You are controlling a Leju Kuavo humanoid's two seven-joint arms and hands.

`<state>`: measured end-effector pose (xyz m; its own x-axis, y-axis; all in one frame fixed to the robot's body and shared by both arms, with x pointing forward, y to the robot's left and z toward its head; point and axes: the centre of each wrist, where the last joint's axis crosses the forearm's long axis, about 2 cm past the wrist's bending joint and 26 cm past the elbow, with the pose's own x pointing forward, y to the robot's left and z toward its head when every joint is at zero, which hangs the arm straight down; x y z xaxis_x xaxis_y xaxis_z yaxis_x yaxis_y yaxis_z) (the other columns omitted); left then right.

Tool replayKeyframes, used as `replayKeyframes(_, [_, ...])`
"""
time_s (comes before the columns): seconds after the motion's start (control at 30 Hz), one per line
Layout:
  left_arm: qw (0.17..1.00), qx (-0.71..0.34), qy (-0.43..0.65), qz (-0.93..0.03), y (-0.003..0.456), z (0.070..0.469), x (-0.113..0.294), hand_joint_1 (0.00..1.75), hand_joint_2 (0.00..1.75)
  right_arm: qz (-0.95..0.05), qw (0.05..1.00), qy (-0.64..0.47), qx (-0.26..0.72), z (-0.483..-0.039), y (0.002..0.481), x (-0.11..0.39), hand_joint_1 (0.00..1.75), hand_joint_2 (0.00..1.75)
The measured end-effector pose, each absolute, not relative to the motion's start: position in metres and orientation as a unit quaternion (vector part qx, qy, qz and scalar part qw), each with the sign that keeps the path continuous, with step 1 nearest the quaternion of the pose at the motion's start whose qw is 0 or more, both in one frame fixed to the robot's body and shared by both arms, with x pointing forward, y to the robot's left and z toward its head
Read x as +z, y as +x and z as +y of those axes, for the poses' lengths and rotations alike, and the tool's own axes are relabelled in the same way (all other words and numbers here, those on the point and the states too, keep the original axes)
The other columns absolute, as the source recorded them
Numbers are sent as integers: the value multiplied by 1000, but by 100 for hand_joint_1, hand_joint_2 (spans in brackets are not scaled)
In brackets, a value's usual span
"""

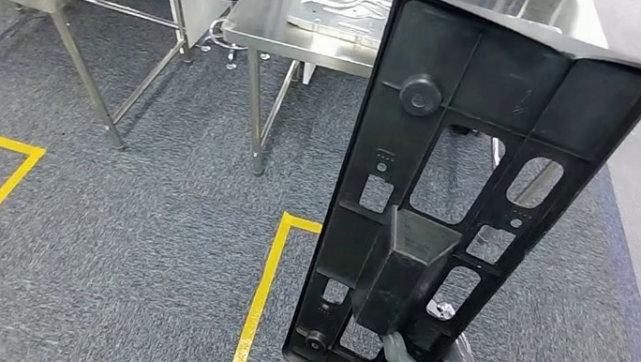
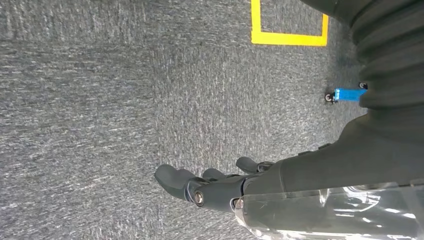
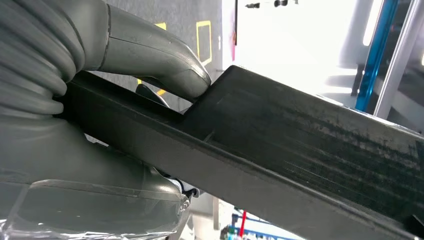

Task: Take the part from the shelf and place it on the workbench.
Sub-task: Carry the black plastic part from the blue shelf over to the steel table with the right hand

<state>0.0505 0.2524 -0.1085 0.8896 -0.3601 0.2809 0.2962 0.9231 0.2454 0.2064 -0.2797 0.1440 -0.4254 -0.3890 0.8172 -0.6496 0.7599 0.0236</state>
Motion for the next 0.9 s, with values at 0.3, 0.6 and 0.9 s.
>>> replayKeyframes(0.3, [972,-134,74,-178,56,250,-108,0,175,-839,423,304,154,-283,215,151,175,175])
replayKeyframes(0.6, [976,-116,67,-170,49,251,-109,0,175,-841,418,305,156,-284,219,152,175,175])
replayKeyframes(0.9, [976,-113,70,-174,51,250,-109,0,175,-845,410,303,162,-284,227,157,175,175])
